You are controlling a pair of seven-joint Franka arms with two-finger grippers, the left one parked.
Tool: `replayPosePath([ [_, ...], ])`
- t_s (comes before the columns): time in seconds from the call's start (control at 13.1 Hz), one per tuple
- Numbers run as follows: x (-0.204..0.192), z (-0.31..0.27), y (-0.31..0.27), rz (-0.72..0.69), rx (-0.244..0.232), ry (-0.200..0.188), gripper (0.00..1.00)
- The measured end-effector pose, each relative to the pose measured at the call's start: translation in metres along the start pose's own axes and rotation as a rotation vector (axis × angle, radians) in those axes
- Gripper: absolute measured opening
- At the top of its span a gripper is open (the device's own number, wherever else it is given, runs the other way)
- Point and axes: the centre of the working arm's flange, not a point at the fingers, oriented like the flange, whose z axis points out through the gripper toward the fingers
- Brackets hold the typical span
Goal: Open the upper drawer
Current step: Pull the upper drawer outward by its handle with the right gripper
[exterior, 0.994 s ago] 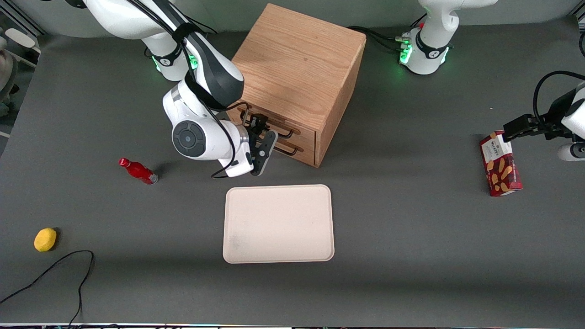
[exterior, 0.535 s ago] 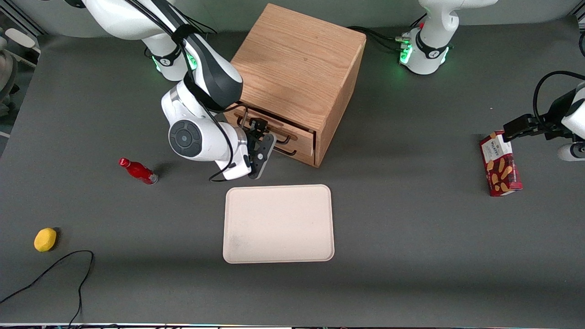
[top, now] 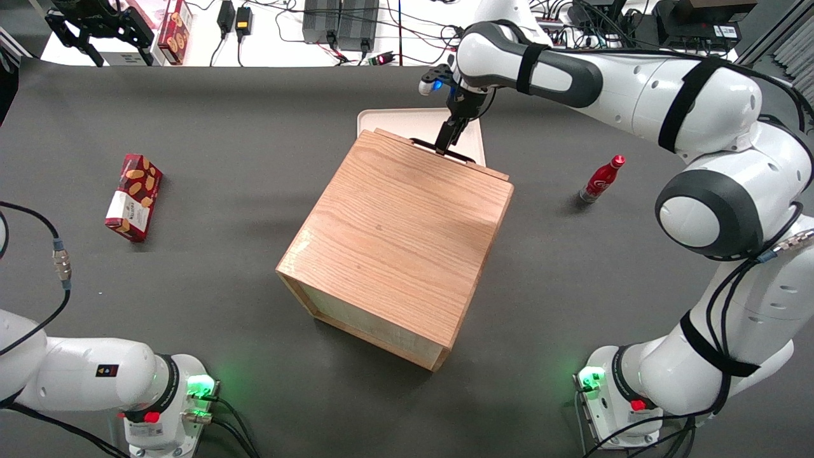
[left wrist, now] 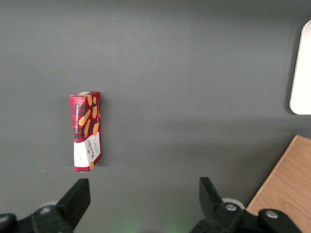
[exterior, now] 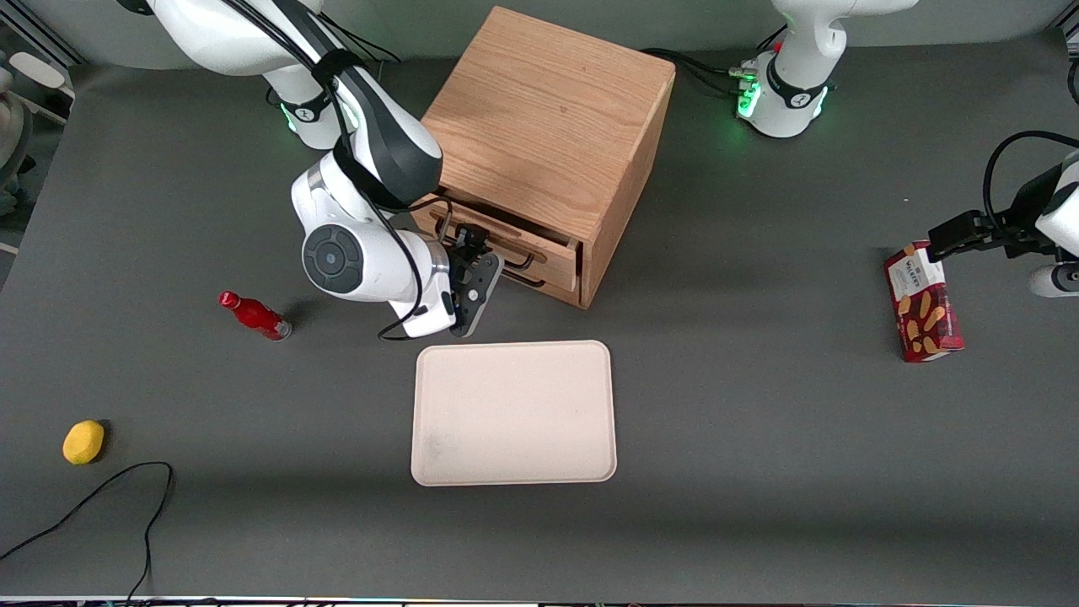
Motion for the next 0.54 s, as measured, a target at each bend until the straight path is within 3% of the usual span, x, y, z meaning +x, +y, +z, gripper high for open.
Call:
replayPosePath([
  [0.54, -0.002, -0.005, 0.016, 0.021, -0.013, 0.021, 1.00],
])
